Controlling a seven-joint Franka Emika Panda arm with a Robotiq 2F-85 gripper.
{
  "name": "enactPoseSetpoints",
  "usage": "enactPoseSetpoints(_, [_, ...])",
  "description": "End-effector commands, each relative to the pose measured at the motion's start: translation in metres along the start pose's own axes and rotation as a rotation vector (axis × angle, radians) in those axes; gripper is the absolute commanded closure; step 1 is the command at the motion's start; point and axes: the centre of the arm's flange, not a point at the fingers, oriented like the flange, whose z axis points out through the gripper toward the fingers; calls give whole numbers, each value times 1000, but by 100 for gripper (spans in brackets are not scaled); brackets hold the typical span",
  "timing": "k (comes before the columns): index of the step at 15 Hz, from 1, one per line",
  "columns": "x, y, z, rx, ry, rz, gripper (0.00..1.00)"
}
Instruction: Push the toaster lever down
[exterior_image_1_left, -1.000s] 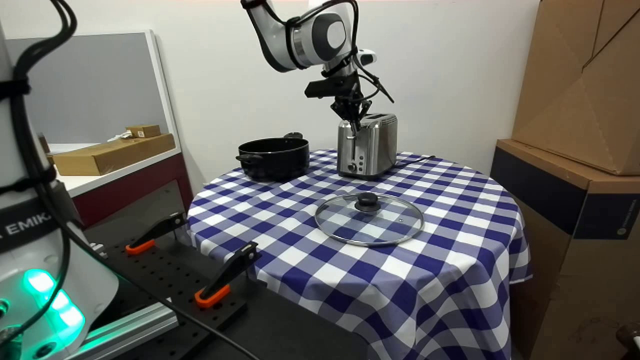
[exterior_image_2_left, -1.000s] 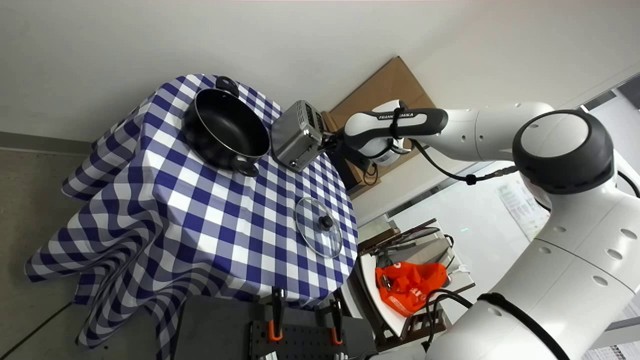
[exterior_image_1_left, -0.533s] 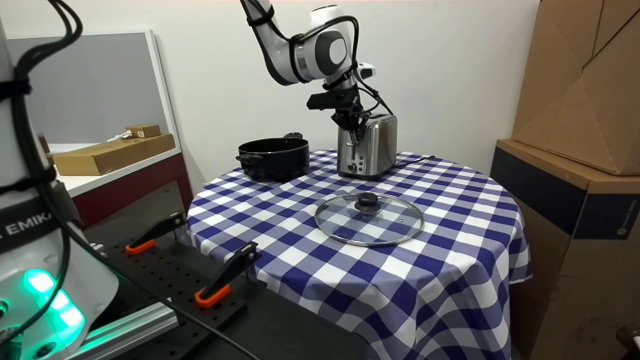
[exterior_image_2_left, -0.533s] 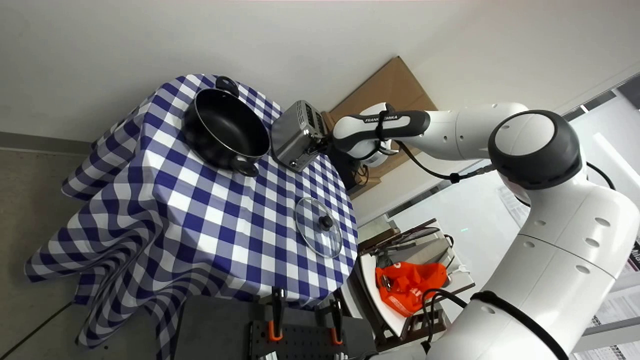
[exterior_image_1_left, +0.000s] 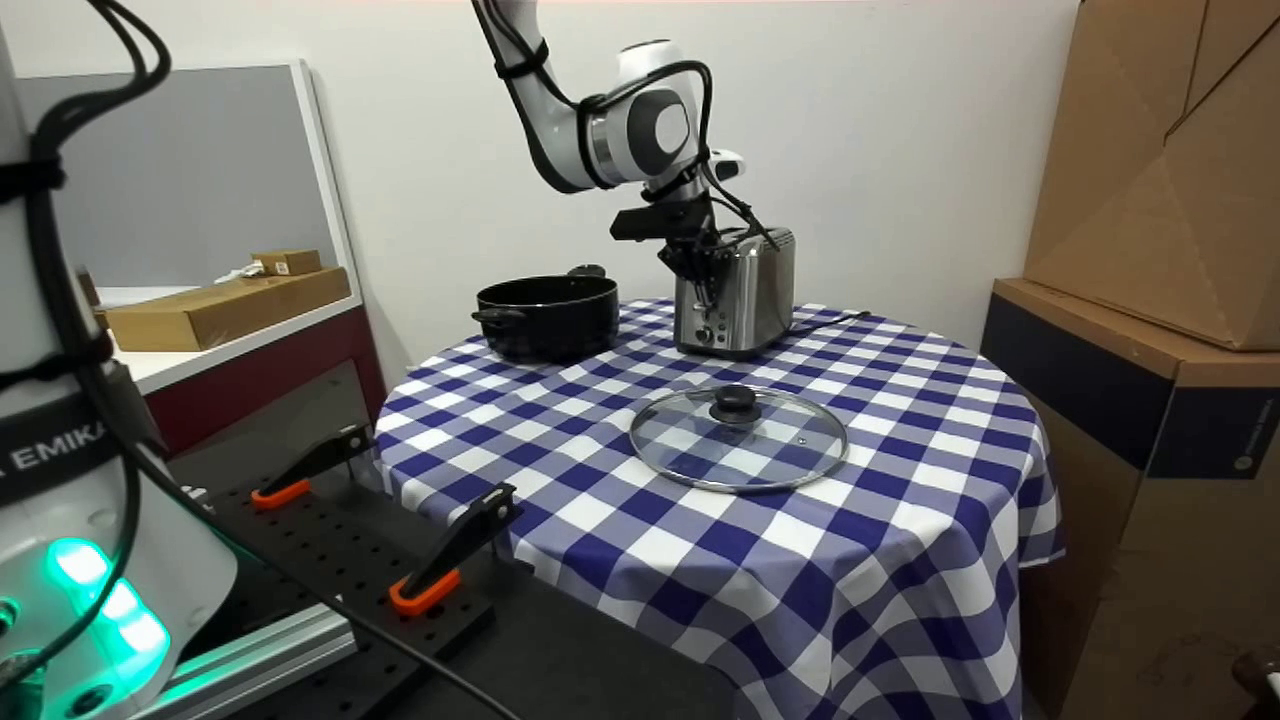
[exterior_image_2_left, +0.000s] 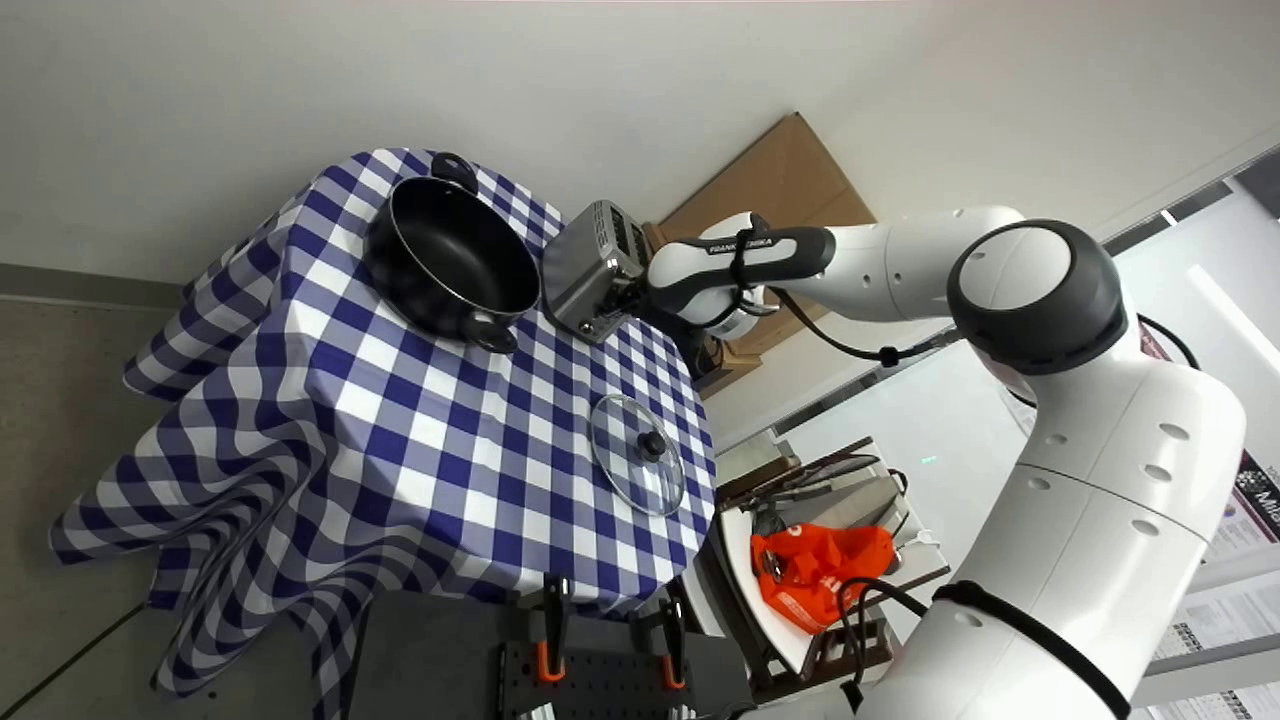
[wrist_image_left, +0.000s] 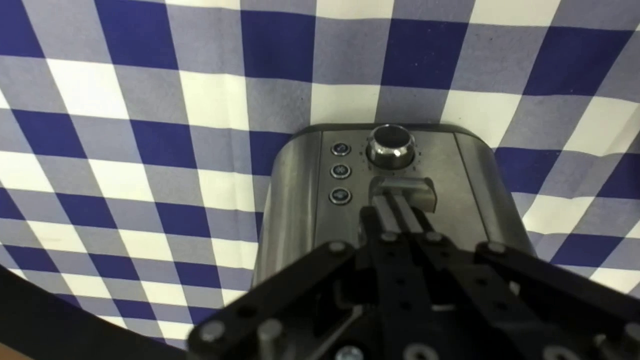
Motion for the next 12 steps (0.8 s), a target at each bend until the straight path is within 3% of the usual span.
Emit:
enactPoseSetpoints(1, [-10,-5,46,-21,-14,6,100])
enactPoseSetpoints(7, [-17,-6,47,-22,-13,4,100])
enactPoseSetpoints(12, [-34,5,-16,59,-21,55,100])
